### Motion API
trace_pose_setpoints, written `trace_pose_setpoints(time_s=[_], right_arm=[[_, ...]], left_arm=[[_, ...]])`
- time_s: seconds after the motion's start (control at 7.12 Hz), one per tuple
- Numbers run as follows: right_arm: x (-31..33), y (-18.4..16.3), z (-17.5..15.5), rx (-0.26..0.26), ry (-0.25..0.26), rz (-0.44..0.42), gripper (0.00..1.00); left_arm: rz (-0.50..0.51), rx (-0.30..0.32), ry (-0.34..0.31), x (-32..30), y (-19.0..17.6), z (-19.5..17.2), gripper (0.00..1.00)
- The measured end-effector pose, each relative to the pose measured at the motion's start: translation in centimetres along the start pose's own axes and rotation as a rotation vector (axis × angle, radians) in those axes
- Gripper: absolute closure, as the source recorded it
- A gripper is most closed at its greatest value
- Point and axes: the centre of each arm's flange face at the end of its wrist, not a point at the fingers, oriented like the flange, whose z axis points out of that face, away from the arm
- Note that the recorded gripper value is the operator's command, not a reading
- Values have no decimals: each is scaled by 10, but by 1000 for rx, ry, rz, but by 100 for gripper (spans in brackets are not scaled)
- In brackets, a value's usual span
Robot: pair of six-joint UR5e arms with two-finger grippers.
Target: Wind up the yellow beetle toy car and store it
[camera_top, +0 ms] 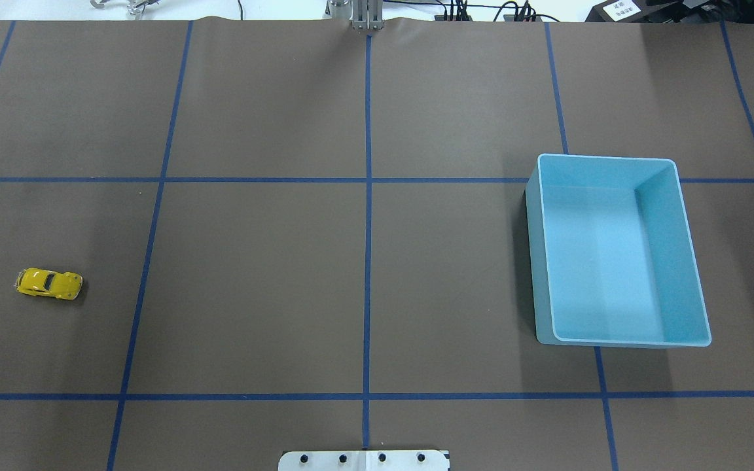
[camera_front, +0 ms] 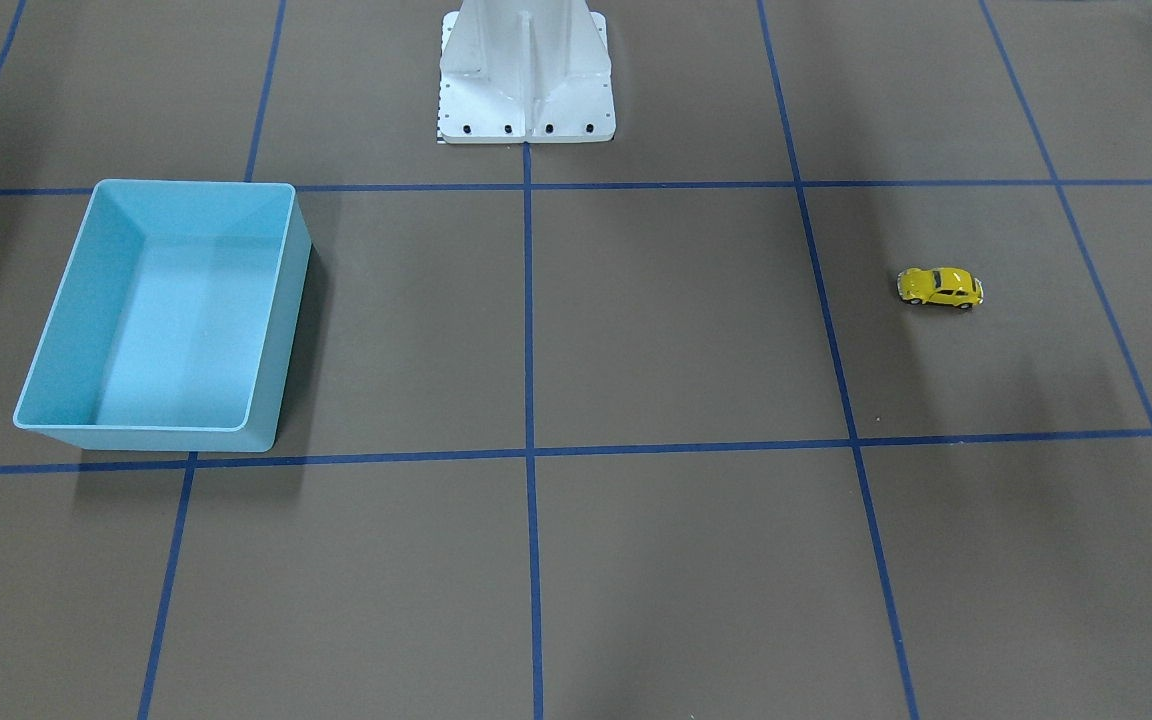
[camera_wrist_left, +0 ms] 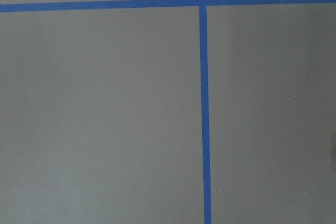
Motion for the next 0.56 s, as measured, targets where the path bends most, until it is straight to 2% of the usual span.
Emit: trace_pose_setpoints(time_s=[0.56], right_arm=[[2, 3, 3, -5, -4, 7, 0]], left_arm=[[-3, -4, 0, 2, -10, -2, 0]])
